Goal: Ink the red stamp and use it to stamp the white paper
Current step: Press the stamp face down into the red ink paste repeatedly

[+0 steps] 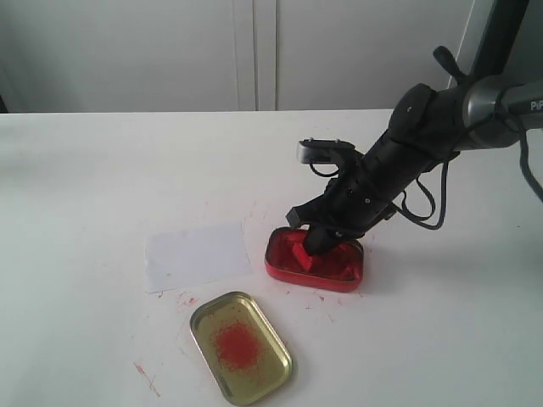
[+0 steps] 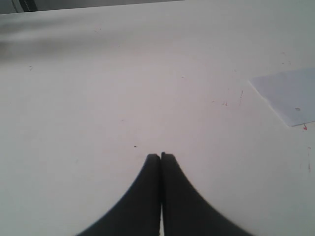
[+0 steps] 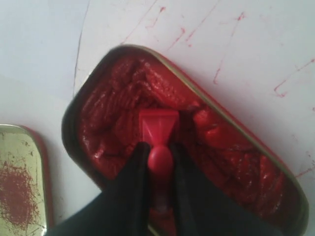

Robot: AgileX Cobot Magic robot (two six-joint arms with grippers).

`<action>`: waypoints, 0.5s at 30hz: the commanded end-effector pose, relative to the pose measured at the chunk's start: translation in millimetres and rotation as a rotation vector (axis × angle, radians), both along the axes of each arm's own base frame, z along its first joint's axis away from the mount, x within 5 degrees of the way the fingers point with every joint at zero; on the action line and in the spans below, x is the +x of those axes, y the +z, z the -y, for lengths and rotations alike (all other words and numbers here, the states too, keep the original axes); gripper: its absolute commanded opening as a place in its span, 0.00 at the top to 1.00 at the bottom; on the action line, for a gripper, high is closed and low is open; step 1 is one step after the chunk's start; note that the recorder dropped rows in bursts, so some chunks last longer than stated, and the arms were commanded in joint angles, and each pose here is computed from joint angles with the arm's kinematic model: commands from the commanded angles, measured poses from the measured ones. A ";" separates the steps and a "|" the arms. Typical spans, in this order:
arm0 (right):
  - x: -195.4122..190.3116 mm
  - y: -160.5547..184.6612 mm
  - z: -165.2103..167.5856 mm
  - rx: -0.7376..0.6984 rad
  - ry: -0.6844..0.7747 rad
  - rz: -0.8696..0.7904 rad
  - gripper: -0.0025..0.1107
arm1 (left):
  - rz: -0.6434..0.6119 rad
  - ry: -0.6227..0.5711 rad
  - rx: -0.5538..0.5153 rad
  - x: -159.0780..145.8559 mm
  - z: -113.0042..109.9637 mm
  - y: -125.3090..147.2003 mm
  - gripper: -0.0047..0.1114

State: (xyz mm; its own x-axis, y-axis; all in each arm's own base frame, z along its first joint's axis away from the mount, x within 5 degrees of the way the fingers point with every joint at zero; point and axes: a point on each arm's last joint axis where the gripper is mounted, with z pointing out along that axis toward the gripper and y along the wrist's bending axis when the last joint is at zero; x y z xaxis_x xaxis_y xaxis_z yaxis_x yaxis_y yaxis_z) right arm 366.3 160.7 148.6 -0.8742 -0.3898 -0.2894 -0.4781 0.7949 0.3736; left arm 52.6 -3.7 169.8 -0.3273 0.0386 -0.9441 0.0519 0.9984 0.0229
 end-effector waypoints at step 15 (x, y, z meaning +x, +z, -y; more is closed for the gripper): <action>4.5 11.7 -1.3 0.065 -0.027 0.004 0.98 | 0.003 0.001 -0.005 -0.1 0.1 -0.8 0.96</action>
State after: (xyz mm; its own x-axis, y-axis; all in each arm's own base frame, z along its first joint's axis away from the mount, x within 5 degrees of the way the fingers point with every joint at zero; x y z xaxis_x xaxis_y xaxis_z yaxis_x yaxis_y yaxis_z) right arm 367.1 164.5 152.0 -0.8886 -0.3525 -0.2935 -0.4509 0.7887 0.4179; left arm 52.6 -3.7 169.8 -0.3273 0.0386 -0.9441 0.0519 0.9984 0.0229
